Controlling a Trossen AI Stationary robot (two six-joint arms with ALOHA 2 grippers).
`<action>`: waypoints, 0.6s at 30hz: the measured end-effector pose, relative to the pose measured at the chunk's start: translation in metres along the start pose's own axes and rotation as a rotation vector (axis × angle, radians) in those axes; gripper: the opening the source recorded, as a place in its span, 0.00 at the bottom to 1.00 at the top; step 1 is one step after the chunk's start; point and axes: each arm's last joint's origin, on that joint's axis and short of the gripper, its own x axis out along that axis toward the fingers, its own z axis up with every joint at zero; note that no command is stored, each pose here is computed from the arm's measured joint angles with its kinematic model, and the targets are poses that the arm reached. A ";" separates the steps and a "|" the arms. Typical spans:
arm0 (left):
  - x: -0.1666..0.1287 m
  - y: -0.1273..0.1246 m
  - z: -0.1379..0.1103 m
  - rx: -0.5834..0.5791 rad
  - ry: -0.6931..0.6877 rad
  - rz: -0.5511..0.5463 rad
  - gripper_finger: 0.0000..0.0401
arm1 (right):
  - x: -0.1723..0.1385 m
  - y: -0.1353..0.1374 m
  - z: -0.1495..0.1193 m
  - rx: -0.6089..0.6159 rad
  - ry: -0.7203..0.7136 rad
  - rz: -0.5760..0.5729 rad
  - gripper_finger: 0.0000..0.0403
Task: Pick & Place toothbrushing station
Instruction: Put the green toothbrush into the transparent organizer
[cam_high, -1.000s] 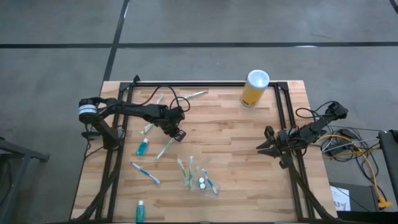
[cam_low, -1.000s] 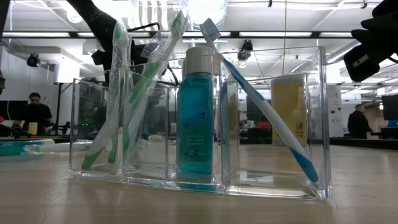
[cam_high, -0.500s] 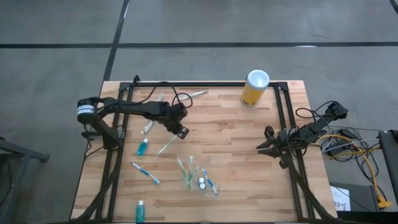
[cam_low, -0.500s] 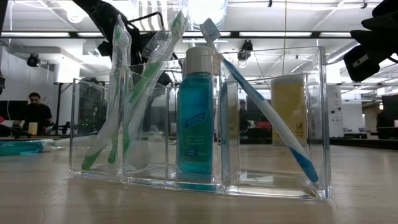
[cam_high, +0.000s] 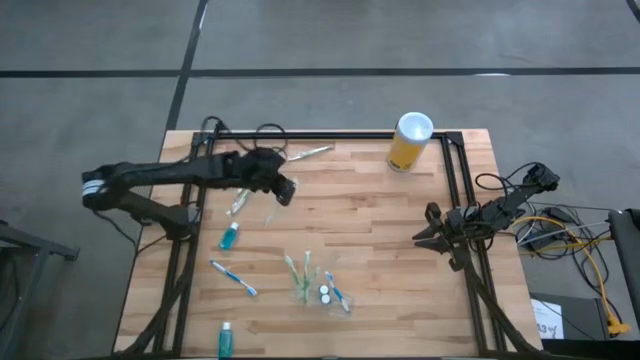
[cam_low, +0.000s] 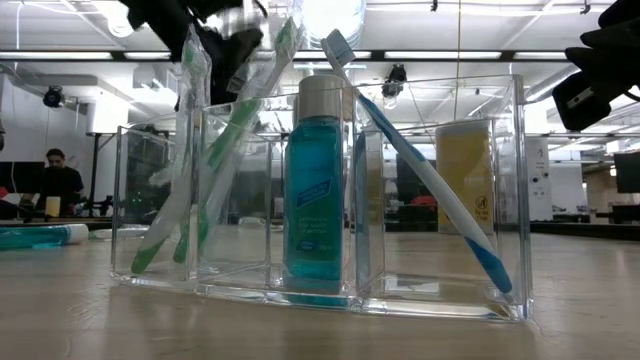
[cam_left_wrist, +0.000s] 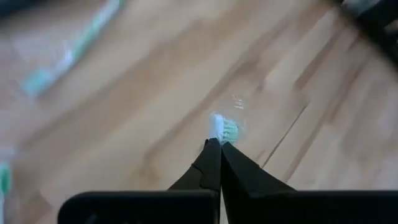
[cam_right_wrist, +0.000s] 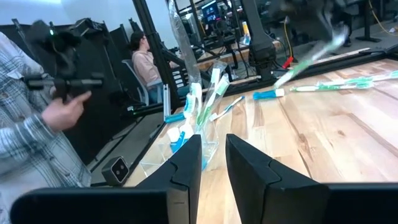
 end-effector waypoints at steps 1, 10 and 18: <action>-0.009 -0.002 0.002 0.010 -0.044 -0.012 0.00 | 0.000 0.000 0.000 0.000 0.000 0.000 0.17; -0.068 -0.029 0.002 0.192 -0.333 -0.157 0.01 | 0.000 0.000 0.000 0.000 0.000 0.000 0.20; -0.096 -0.053 -0.009 0.347 -0.485 -0.249 0.01 | 0.000 0.000 0.000 0.000 0.000 0.000 0.20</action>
